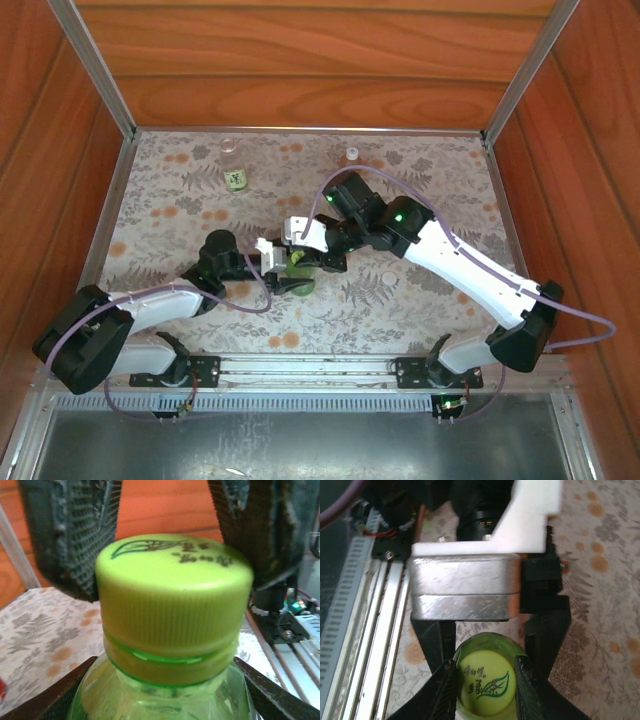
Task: Screw on the bottle caps
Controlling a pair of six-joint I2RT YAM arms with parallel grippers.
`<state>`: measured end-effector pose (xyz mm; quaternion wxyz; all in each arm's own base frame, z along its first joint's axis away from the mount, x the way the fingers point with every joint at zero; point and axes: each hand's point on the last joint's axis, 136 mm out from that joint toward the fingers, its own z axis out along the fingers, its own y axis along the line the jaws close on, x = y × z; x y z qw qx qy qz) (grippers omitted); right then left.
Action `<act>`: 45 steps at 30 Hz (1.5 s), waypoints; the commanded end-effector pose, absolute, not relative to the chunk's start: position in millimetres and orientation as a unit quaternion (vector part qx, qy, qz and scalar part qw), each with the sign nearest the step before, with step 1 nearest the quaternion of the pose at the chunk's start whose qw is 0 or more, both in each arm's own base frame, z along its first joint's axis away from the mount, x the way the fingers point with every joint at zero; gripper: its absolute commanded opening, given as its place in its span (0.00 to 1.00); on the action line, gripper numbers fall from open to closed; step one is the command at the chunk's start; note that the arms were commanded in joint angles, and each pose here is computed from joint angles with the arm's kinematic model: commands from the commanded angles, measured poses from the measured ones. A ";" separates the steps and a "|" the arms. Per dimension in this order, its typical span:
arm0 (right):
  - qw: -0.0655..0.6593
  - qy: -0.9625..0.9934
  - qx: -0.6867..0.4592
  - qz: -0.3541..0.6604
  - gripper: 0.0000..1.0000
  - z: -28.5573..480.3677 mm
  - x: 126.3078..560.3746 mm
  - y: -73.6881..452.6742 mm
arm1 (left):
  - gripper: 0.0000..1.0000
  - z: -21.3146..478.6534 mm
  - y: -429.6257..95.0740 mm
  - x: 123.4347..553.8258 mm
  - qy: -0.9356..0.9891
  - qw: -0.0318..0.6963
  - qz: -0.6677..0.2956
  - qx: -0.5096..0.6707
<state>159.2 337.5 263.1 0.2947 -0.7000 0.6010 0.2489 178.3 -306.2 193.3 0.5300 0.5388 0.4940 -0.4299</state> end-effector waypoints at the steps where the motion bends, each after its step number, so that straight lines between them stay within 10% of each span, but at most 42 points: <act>1: 0.343 0.692 -0.596 0.222 0.26 267.6 191.1 337.8 | 0.64 213.8 -306.6 210.2 0.522 0.582 -0.380 0.494; 14: 0.384 0.892 -0.173 0.167 0.25 238.4 245.4 285.0 | 0.64 223.6 -305.1 263.1 0.579 0.629 -0.304 0.421; 26: 0.451 0.662 -0.530 0.279 0.59 293.0 160.2 309.2 | 0.64 212.1 -318.8 182.6 0.478 0.533 -0.442 0.541; 45: 0.362 0.545 -0.690 0.310 0.54 290.0 118.2 327.3 | 0.64 224.9 -316.0 138.4 0.402 0.468 -0.522 0.589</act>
